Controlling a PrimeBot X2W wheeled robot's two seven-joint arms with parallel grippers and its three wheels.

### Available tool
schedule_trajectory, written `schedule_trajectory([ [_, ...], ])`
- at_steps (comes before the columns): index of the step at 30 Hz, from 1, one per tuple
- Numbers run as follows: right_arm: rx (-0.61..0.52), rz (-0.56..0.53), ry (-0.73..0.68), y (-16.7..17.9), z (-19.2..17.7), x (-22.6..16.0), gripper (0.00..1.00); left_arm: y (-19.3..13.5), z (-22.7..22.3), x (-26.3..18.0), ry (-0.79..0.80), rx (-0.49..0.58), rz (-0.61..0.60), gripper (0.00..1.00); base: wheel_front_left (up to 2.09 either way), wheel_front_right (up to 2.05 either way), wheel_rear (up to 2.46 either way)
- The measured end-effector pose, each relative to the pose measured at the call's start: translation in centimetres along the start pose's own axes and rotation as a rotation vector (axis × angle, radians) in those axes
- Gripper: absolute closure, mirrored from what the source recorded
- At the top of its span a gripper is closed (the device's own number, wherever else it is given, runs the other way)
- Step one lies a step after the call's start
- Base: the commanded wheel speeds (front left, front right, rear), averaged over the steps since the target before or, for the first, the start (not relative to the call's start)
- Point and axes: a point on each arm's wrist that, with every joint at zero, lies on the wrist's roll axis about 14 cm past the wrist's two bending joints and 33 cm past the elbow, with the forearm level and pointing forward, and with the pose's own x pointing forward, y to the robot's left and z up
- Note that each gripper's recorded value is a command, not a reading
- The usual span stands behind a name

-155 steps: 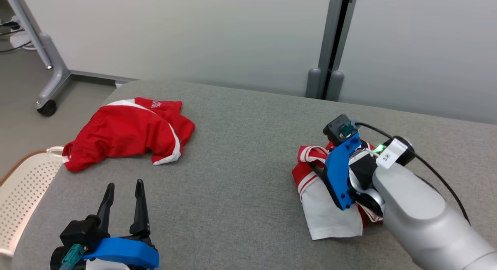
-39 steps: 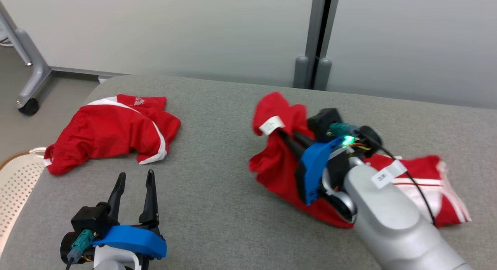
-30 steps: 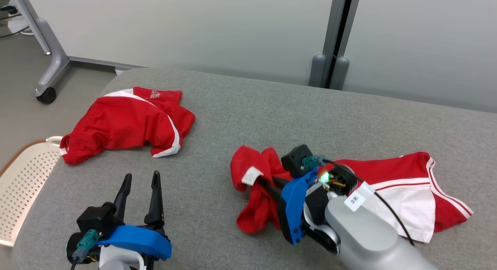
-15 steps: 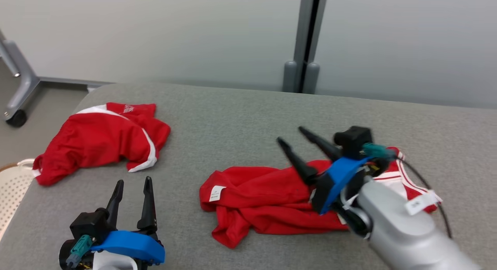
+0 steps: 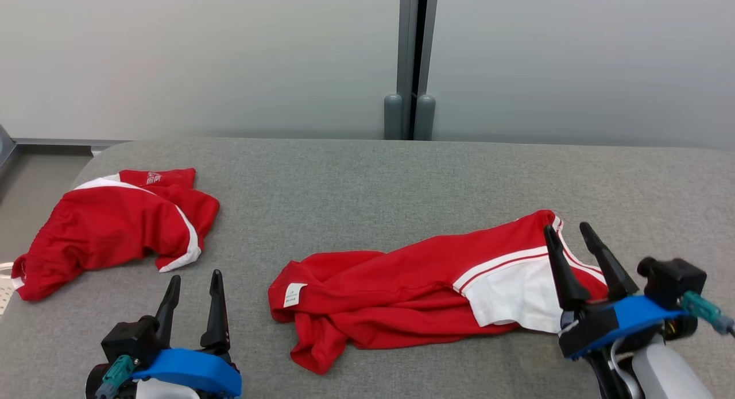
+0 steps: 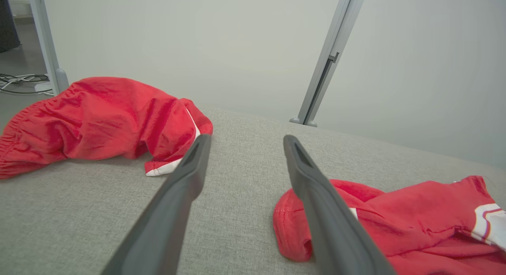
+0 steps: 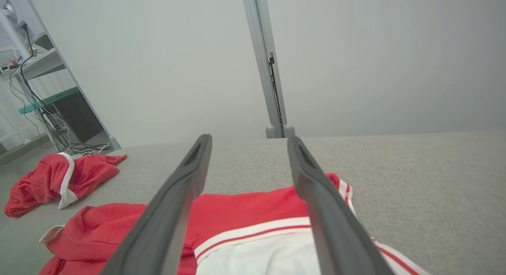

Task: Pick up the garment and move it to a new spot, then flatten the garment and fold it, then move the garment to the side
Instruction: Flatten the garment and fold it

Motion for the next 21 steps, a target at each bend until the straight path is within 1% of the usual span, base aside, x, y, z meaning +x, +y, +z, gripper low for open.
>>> schedule_trajectory([
  [4,-0.008,-0.04,-0.01,-0.3,-0.5,-1.5,0.0,-0.2,-0.2,0.0,0.007,-0.002,-0.005,0.0,0.0,0.0,0.0],
  [11,-0.013,-0.056,-0.029,-0.1,-0.2,-1.9,0.0,-0.5,-1.0,-0.2,0.039,0.011,-0.025,0.0,0.0,0.0,0.0],
  [16,-0.023,-0.074,-0.027,-0.8,-0.3,-2.2,0.0,-2.3,-3.3,-0.4,0.159,-0.009,-0.09,0.0,0.0,0.0,0.0],
  [20,-0.038,-0.091,-0.023,-1.5,-0.3,-2.5,0.0,-4.0,-6.3,-1.4,0.339,-0.017,-0.169,0.0,0.0,0.0,0.0],
  [21,-0.041,-0.097,-0.023,-1.8,-0.2,-2.6,0.0,-4.0,-6.7,-1.6,0.367,-0.014,-0.176,0.0,0.0,0.0,0.0],
])
